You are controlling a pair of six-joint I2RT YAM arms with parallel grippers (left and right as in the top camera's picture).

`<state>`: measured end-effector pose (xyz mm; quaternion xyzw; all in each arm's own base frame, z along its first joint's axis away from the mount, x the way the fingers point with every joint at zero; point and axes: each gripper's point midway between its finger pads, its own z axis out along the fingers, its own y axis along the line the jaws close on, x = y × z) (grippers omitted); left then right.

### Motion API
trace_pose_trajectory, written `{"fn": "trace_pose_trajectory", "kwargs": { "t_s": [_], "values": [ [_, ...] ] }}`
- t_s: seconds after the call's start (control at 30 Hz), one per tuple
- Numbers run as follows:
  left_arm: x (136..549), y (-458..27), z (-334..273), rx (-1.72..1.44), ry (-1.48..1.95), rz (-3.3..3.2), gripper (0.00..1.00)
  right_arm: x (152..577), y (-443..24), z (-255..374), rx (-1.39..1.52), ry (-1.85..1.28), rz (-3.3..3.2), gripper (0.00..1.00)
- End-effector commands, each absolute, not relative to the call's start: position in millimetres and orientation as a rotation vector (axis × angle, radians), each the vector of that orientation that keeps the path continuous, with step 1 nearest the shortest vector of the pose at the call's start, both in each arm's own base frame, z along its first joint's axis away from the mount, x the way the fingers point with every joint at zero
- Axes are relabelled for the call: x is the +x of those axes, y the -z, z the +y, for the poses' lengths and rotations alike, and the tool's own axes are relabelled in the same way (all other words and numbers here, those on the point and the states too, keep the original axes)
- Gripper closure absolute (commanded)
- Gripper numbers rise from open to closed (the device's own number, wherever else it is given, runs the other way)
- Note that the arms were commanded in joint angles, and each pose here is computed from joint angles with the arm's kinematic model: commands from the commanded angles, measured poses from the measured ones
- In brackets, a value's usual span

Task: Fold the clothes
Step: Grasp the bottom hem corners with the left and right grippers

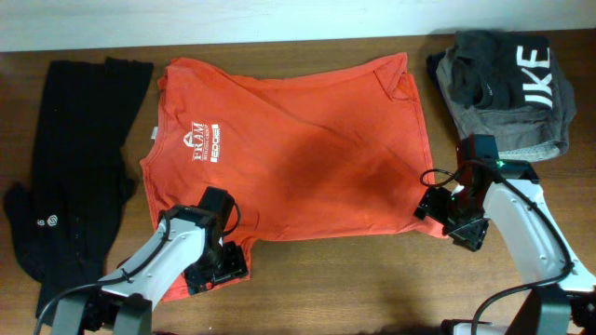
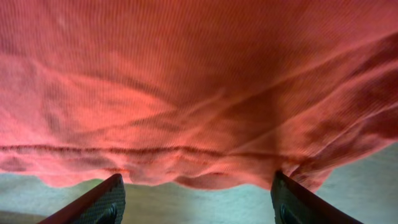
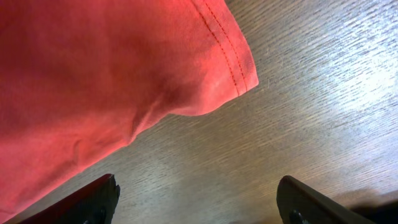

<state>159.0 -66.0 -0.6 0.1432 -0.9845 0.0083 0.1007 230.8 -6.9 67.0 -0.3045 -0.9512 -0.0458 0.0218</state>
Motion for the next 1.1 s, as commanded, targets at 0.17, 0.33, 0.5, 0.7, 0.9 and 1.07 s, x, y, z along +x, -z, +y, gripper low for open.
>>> {"fn": "trace_pose_trajectory", "kwargs": {
  "t_s": [0.17, 0.33, 0.5, 0.7, 0.9, 1.07],
  "values": [
    [167.3, 1.3, -67.1, 0.552, -0.026, -2.931, 0.27, 231.0, -67.2, -5.5, -0.923, 0.147, -2.959, 0.14],
    [173.6, 2.2, -67.9, 0.616, -0.031, -2.943, 0.39, 231.8, -67.2, -5.5, -0.923, 0.149, -2.962, 0.21],
    [171.8, 2.7, -67.4, 0.624, -0.025, -2.934, 0.48, 232.6, -67.2, -5.6, -0.923, 0.15, -2.965, 0.22],
    [159.5, 7.2, -66.0, 0.633, -0.016, -2.895, 0.53, 234.6, -67.2, -5.9, -0.92, 0.152, -2.975, 0.22],
    [159.3, 9.3, -65.2, 0.69, -0.008, -2.886, 0.87, 235.2, -67.2, -5.9, -0.921, 0.154, -2.977, 0.25],
    [163.5, 9.9, -66.0, 0.693, -0.018, -2.903, 0.99, 235.1, -67.2, -5.9, -0.921, 0.154, -2.977, 0.25]
  ]
}}
